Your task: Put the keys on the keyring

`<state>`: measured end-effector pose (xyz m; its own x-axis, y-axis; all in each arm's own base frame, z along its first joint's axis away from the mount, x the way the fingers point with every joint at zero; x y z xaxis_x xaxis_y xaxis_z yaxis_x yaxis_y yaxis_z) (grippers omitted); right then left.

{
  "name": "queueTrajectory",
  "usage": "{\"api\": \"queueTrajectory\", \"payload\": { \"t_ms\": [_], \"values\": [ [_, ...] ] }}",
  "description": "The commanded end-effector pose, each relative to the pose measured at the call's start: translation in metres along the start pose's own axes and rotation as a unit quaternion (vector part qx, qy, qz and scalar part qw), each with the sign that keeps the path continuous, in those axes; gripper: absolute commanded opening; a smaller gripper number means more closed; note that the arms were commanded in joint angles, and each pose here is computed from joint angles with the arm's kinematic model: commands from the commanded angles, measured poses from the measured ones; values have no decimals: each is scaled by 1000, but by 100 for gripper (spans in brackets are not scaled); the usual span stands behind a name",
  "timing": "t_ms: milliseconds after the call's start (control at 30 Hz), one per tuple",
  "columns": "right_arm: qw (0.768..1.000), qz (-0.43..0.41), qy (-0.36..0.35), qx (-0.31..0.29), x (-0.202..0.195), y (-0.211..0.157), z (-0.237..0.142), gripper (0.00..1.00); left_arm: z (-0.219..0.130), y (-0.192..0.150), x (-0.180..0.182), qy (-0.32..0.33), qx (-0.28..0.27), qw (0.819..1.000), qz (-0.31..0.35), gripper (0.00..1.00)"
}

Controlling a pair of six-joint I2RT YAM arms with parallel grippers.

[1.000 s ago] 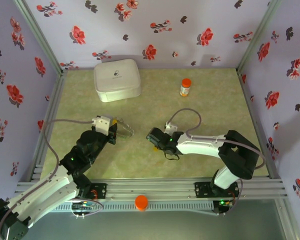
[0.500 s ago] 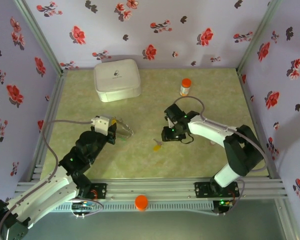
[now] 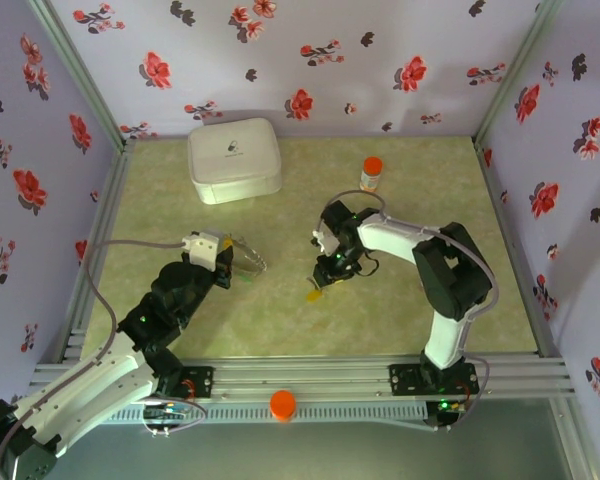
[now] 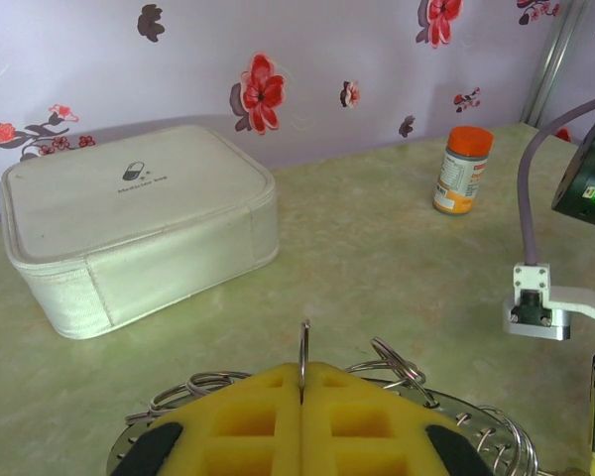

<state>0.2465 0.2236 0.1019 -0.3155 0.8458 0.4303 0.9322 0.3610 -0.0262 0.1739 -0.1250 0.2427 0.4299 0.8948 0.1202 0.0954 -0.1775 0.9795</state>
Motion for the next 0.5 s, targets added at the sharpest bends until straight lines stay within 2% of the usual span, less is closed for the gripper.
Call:
{"api": "queueTrajectory", "payload": {
  "t_ms": [0,467],
  "values": [
    [999,-16,15,38,3,-5,1,30,-3,11,2,7,-27,1000,-6,0],
    [998,-16,15,54,2,-7,9,24,-3,13,2,6,-28,1000,-7,0]
  ]
}}
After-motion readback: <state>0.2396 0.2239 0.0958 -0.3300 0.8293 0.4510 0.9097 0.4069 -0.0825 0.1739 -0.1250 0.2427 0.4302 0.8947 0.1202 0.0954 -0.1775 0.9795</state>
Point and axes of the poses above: each hand's point on the last joint's axis, 136 mm out from that joint toward the fingers, its own z axis out along the fingers, its own x axis along the line the jaws close on, y = z × x, the point moved 8 cm from there along -z, back along the fingers, and after that the axes turned 8 degrees about z, right-handed, at the moved point
